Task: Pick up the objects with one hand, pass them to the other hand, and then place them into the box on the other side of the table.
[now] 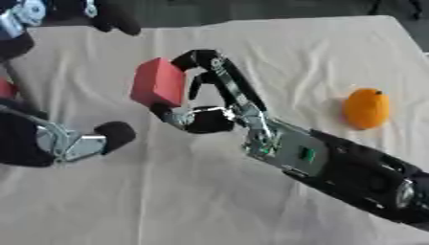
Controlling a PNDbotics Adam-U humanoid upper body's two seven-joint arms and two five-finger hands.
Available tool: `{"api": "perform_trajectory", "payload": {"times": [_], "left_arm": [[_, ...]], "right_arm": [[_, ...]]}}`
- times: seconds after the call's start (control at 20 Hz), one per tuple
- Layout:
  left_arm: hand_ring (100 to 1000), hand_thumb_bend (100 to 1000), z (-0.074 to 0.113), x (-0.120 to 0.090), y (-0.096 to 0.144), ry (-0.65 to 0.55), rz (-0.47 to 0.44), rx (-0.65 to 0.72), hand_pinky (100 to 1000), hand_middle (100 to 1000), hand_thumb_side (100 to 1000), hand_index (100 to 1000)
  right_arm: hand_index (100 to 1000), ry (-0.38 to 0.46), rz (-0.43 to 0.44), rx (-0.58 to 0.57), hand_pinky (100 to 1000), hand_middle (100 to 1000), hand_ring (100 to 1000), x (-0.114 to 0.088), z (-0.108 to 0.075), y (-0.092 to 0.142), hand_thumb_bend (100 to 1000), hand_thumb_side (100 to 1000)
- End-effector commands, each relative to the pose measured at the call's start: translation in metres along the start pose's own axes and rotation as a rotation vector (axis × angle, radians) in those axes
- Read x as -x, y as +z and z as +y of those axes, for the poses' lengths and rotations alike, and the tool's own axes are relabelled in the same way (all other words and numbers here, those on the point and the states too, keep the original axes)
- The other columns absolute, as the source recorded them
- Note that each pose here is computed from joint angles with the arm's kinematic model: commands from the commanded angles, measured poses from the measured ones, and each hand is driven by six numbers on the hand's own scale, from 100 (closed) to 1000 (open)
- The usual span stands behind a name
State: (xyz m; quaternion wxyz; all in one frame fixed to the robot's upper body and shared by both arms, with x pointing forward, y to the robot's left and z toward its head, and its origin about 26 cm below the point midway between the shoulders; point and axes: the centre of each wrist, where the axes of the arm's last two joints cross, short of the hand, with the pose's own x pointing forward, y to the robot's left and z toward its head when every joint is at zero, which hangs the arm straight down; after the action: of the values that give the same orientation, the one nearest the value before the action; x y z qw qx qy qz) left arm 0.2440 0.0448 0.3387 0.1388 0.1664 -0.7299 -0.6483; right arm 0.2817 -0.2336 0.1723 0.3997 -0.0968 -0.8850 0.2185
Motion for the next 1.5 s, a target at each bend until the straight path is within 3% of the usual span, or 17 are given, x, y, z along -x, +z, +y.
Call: {"api": "perform_trajectory", "payload": {"times": [0.05, 0.85, 1.5], "left_arm": [[770, 468, 0.001, 0.001, -0.003, -0.017, 0.027, -0.014, 891, 757, 356, 858], [757, 464, -0.04, 0.038, -0.029, -0.059, 0.14, -0.006, 850, 746, 286, 854], [730, 514, -0.062, 0.052, -0.039, -0.074, 0.139, 0.009, 834, 717, 258, 803]], "right_arm": [[475, 0.029, -0.061, -0.004, 382, 505, 701, -0.005, -0.002, -0.004, 460, 100], [476, 0.074, -0.146, -0.018, 387, 507, 699, -0.005, 0.005, -0.002, 455, 100], [477, 0.102, -0.164, -0.032, 381, 507, 698, -0.006, 0.006, -0.004, 453, 100]]}}
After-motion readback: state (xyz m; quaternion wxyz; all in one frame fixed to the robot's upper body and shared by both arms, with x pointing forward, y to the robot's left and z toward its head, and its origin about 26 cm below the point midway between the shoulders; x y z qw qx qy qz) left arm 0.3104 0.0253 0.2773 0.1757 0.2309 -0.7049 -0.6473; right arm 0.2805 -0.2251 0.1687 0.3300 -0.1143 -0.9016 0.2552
